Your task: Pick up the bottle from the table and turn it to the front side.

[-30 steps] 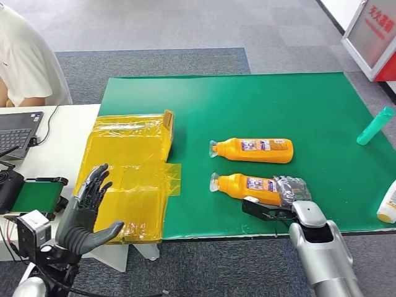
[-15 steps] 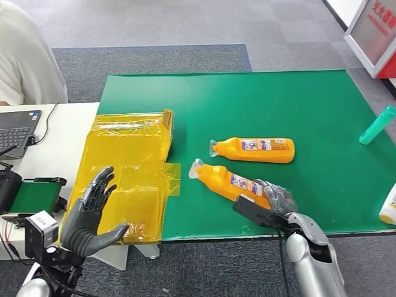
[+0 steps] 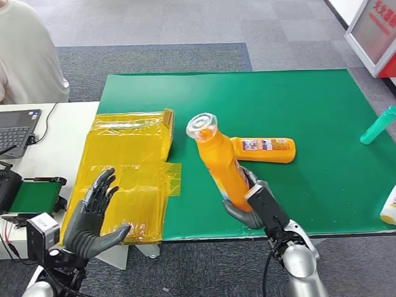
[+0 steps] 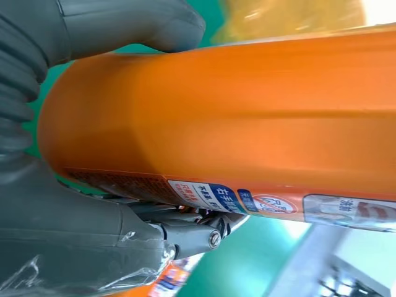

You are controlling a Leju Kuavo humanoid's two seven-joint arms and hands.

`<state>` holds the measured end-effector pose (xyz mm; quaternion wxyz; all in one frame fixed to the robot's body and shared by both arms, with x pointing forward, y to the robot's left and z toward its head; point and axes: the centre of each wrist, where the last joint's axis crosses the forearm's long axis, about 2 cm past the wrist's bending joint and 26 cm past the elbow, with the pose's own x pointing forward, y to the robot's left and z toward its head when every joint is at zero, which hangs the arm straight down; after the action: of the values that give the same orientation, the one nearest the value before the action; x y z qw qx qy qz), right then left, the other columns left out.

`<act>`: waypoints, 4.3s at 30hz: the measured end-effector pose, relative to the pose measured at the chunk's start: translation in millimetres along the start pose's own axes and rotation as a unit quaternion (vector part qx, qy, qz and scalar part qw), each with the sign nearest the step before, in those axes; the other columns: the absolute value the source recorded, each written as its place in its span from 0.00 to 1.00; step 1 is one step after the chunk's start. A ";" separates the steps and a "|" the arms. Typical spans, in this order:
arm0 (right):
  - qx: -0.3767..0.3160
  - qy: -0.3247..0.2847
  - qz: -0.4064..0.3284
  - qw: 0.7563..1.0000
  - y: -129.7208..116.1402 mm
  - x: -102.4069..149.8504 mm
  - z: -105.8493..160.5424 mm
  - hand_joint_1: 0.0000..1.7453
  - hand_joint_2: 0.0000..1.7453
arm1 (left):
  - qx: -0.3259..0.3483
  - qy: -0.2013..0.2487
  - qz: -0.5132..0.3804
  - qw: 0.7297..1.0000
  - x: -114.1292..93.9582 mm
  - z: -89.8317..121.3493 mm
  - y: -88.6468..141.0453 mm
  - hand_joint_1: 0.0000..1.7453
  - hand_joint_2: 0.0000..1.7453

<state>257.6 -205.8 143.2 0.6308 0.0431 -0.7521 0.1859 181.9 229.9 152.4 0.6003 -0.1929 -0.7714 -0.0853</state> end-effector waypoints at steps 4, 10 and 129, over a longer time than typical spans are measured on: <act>-0.006 -0.036 -0.018 0.999 7.1 11.4 2.7 1.00 1.00 | 0.002 -0.006 0.015 1.000 0.9 -3.3 -3.8 0.00 1.00; -0.004 -0.050 -0.021 0.999 11.4 18.5 4.6 1.00 1.00 | 0.000 -0.009 0.018 1.000 1.5 -5.3 -5.6 0.00 1.00; -0.058 -0.117 0.237 0.963 28.9 63.8 -23.4 0.00 1.00 | -0.174 -0.152 -0.094 0.968 68.5 -108.6 -96.0 1.00 1.00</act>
<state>258.0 -160.3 201.4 0.4777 -0.1513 -0.8188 0.2801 226.5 116.4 256.5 0.4226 -0.2316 -0.8416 -0.2438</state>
